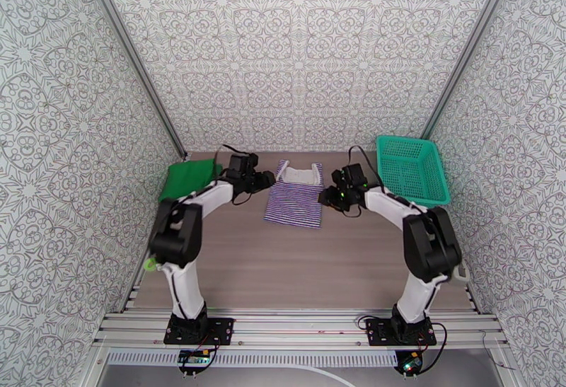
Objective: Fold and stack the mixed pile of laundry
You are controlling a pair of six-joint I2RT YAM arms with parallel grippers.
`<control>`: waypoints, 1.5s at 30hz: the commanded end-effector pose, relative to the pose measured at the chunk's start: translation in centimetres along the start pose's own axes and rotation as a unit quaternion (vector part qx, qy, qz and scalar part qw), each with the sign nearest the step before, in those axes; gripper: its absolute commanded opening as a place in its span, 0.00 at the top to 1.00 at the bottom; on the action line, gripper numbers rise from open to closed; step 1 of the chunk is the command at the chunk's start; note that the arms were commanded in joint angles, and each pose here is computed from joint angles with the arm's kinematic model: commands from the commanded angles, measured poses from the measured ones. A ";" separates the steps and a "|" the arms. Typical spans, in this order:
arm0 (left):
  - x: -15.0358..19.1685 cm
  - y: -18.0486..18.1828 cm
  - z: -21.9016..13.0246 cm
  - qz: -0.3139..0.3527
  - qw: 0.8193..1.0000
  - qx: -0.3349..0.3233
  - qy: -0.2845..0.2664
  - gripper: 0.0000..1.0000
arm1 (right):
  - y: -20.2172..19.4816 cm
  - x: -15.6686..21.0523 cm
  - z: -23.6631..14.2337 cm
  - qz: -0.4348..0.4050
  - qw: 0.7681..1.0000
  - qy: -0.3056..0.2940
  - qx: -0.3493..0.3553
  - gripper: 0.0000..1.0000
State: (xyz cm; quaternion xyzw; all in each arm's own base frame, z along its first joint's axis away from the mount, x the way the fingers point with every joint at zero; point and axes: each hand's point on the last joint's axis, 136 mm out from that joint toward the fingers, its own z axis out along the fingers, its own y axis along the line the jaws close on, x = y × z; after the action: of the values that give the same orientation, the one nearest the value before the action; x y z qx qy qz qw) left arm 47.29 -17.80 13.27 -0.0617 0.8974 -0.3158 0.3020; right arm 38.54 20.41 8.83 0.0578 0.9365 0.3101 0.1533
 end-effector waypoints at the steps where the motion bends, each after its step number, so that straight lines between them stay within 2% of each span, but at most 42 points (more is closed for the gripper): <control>1: 5.2 3.6 -1.7 -0.005 0.997 -0.052 0.054 0.40 | -1.6 3.8 0.1 0.032 0.999 0.033 -0.004 0.54; 8: 9.8 4.5 -1.9 -0.036 0.995 -0.009 0.092 0.39 | -1.9 5.8 1.7 0.073 0.995 0.032 -0.057 0.55; 15: 11.0 5.8 -0.1 -0.048 0.993 -0.016 0.105 0.36 | -0.3 5.8 3.4 0.077 0.993 0.034 -0.086 0.55; 24: 11.4 6.6 2.1 -0.049 0.991 -0.039 0.115 0.36 | -1.5 5.1 5.1 0.107 0.992 0.024 -0.067 0.61; 30: 11.6 5.7 3.4 -0.047 0.991 -0.024 0.125 0.49 | -1.2 4.6 6.3 0.109 0.991 0.024 -0.071 0.64; 38: 11.4 4.6 3.3 -0.039 0.992 -0.019 0.121 0.47 | -0.7 3.8 6.6 0.105 0.992 0.014 -0.073 0.71; 43: 11.7 4.8 3.0 -0.041 0.991 -0.023 0.122 0.63 | -0.9 4.0 6.6 0.109 0.991 0.012 -0.072 0.82; 45: 12.0 4.8 2.7 -0.044 0.991 -0.026 0.126 0.64 | -0.9 3.9 6.5 0.109 0.991 0.009 -0.074 0.84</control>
State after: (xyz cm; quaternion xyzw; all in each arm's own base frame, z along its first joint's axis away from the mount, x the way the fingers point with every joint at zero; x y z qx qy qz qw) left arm 40.14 -18.80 2.95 -0.0683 0.9318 -0.3086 0.1787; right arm 36.45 24.01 2.52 0.1439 0.9012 0.3960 0.1016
